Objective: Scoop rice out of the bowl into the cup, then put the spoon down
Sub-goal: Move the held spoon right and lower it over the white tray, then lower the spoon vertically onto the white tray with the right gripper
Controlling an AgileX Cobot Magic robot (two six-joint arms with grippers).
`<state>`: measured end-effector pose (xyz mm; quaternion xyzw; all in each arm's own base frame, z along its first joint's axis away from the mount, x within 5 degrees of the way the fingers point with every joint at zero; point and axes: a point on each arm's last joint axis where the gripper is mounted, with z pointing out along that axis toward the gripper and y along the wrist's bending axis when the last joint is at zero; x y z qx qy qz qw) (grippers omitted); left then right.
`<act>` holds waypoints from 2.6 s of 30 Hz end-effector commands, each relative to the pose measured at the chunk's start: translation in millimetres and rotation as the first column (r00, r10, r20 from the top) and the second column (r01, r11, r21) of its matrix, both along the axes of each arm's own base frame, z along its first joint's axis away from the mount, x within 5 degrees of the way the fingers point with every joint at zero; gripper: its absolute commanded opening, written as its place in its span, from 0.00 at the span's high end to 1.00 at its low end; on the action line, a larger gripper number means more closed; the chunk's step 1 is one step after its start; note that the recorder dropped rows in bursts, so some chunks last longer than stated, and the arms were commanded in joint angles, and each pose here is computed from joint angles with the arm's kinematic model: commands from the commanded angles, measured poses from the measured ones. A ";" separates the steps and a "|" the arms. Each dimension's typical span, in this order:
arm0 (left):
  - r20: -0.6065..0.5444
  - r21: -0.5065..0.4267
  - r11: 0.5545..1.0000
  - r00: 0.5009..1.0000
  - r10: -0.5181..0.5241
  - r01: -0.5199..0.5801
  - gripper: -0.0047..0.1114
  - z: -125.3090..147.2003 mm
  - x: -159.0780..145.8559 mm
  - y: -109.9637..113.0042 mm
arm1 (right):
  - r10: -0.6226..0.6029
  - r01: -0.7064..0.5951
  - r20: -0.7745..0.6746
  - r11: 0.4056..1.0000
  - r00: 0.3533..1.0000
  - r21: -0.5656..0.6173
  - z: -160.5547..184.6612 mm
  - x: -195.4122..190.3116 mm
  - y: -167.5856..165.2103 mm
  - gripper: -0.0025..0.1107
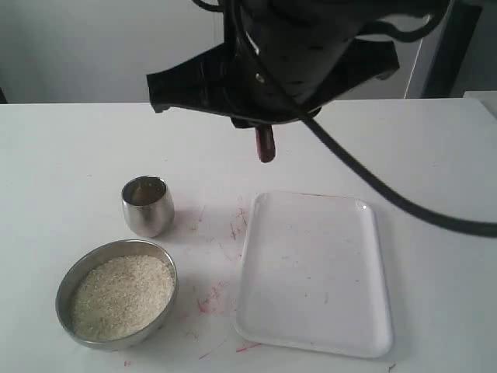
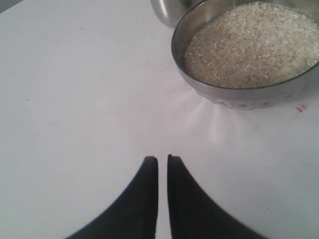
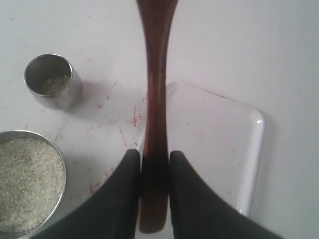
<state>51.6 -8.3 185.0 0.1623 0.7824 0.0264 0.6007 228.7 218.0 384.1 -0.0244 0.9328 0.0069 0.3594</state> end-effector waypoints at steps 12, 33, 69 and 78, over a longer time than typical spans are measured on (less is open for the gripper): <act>-0.041 0.003 1.000 0.999 0.002 -0.002 0.84 -5.9 -0.9 0.2 | -0.144 0.149 -0.050 0.981 0.988 0.124 -66.7 -1.5 -0.3 0.98; -0.041 0.003 1.000 0.999 0.002 -0.002 0.84 -5.9 -0.9 0.2 | -0.251 0.276 -0.333 0.961 0.909 0.028 -120.8 3.5 -40.4 0.98; -0.041 0.003 1.000 0.999 0.002 -0.002 0.84 -5.9 -0.9 0.2 | -0.172 0.215 -0.605 0.977 0.777 -0.001 -182.4 39.1 -55.1 0.98; -0.041 0.003 1.000 0.999 0.002 -0.002 0.84 -5.9 -0.9 0.2 | -0.156 0.192 -0.642 0.981 0.751 -0.013 -202.2 43.2 -49.9 0.98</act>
